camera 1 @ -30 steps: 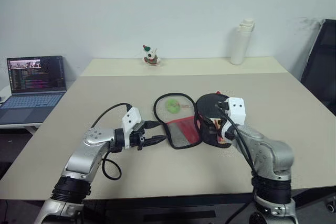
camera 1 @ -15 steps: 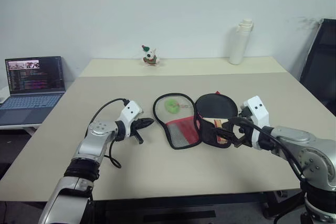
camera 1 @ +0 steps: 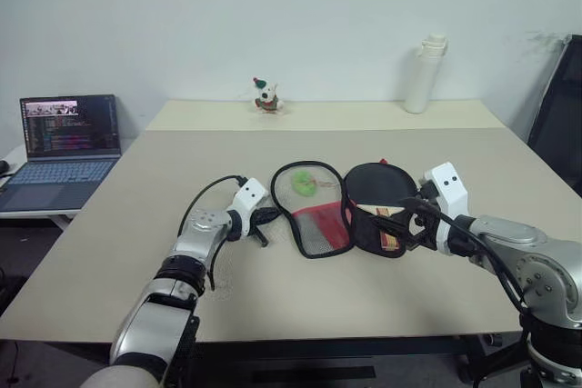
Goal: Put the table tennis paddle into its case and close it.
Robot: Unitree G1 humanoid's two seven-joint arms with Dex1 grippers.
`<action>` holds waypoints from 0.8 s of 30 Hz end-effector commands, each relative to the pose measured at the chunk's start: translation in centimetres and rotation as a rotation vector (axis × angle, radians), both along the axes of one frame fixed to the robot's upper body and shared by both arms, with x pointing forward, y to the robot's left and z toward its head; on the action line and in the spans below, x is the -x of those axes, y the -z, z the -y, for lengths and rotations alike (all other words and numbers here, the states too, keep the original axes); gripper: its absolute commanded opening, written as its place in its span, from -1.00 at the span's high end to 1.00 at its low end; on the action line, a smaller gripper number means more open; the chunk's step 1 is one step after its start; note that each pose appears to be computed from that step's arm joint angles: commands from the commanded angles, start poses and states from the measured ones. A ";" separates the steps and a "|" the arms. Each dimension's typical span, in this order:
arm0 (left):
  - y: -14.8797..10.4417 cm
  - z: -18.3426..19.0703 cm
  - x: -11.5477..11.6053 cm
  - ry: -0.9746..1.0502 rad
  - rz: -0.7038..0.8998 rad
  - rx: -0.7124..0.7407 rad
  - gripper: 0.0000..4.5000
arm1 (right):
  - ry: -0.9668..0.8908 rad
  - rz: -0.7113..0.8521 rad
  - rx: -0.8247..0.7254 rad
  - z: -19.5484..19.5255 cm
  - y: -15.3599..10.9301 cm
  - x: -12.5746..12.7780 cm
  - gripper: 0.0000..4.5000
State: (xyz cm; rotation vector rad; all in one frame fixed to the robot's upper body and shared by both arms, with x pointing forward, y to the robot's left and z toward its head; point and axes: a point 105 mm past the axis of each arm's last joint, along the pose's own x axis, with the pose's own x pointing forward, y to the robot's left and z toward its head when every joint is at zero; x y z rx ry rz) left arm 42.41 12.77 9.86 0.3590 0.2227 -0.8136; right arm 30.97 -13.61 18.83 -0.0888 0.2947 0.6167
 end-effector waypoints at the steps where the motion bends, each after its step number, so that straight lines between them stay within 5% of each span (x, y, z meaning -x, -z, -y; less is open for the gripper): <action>1: -3.0 3.5 -0.5 0.102 0.102 0.032 0.99 | 0.010 0.041 0.012 0.5 -0.7 0.0 -1.00; 9: -9.0 9.3 -0.2 0.272 0.236 0.109 0.99 | 0.115 0.012 0.059 4.8 -0.2 0.2 -1.00; 24: -9.9 14.2 -0.4 0.301 0.259 0.095 0.99 | 0.280 -0.013 0.059 9.6 0.0 -0.5 -1.00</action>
